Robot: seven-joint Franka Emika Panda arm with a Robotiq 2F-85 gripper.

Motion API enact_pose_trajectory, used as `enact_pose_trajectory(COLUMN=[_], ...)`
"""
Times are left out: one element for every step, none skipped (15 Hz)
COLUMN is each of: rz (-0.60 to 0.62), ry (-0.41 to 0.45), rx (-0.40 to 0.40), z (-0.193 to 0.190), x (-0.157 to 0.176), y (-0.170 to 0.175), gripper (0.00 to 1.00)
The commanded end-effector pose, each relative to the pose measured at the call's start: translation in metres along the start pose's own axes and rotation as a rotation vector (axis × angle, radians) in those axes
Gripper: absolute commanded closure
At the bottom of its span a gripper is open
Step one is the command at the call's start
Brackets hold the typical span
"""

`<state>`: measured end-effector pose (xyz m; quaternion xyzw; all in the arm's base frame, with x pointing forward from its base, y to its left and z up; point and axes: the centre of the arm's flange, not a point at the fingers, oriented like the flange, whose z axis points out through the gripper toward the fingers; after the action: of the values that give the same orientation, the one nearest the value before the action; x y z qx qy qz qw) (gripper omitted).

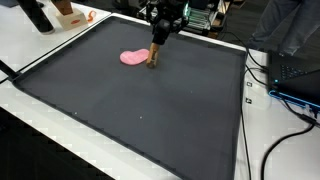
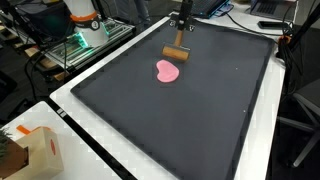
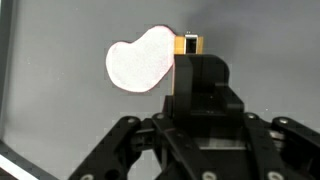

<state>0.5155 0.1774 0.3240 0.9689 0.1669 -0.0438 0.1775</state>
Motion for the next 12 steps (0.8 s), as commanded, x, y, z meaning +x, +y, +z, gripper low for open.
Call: enact_pose_trajectory(rz=[0.051,0.061,0.068,0.075,0.082,0.09,0.096,0.101,0.107,0.112,0.119,0.125], ry=[0.02,0.023,0.025,0.025,0.027,0.028,0.03,0.032,0.035,0.037,0.041,0.045], rx=[-0.02,-0.019,-0.014,-0.012,-0.011,-0.01,-0.007,-0.003,0.001,0.004,0.008,0.012], z=[0.0,0.0,0.0,0.0,0.0,0.0,-0.001,-0.001,-0.002,-0.003,-0.004,-0.005], x=[0.004,0.004,0.005,0.005,0.005,0.005,0.005,0.005,0.005,0.006,0.006,0.007], y=[-0.002,-0.002,-0.001,-0.001,0.0,0.001,0.002,0.003,0.006,0.008,0.01,0.013], gripper=[0.76,0.76,0.76,0.76,0.76,0.76,0.76,0.76,0.76,0.76,0.76,0.76])
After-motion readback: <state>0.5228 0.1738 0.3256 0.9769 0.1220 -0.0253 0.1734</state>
